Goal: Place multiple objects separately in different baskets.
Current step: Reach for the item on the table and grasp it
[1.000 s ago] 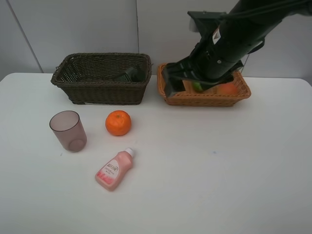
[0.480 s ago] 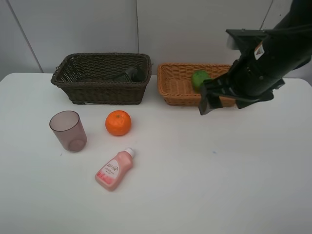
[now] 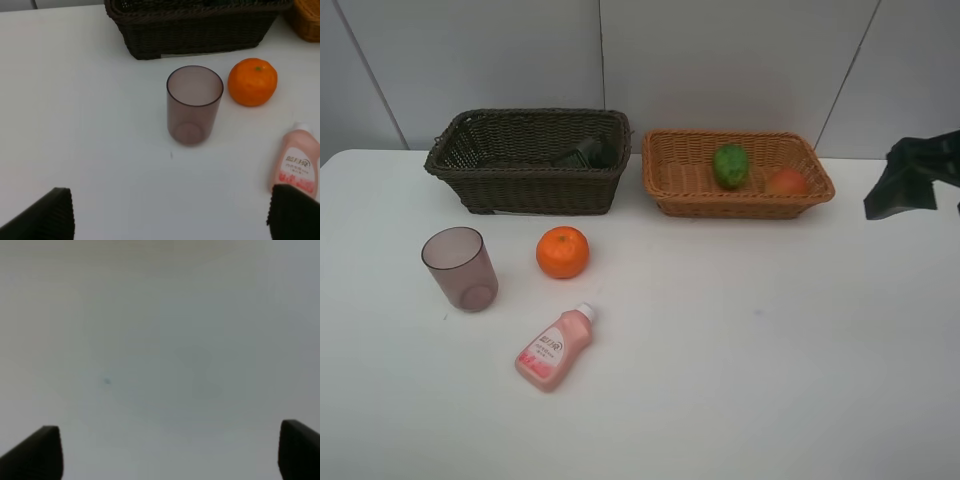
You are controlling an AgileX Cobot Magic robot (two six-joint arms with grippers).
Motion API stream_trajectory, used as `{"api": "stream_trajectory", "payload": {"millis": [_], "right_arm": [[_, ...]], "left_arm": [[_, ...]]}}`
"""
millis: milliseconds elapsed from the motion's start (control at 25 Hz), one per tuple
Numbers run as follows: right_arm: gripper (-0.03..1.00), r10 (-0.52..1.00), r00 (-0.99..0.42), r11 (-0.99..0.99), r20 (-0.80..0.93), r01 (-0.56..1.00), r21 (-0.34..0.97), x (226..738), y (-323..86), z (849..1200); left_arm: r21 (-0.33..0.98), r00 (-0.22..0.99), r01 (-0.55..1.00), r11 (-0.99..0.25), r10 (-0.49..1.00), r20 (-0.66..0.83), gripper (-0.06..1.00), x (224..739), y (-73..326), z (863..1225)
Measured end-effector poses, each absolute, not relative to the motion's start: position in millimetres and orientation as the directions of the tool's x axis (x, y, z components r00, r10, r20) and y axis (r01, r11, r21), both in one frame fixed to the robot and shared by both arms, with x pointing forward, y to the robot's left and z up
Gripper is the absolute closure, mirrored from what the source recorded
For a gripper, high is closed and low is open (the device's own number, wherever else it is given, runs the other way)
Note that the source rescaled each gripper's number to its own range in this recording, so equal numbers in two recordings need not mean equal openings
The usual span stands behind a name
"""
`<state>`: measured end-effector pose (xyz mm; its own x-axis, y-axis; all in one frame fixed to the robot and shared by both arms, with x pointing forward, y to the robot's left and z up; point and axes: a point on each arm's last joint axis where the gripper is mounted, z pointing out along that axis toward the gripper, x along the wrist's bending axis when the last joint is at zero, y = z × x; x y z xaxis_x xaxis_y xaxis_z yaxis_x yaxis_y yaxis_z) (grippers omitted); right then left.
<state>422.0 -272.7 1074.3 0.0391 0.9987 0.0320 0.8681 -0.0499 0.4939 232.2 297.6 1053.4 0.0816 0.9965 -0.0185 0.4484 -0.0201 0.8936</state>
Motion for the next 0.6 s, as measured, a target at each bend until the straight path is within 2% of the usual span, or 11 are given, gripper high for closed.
{"api": "stream_trajectory", "payload": {"millis": [440,600], "right_arm": [[0.09,0.997,0.070,-0.073,0.033,0.718,0.692,328.6,-297.2,1103.7],[0.09,0.996,0.079,-0.085,0.041,0.695,0.714,301.3,-301.5,1107.0]], "left_arm": [[0.894,0.082,0.448,-0.020,0.996,-0.019,-0.06,232.2,297.6,1053.4],[0.894,0.082,0.448,-0.020,0.996,-0.019,-0.06,232.2,297.6,1053.4]]}}
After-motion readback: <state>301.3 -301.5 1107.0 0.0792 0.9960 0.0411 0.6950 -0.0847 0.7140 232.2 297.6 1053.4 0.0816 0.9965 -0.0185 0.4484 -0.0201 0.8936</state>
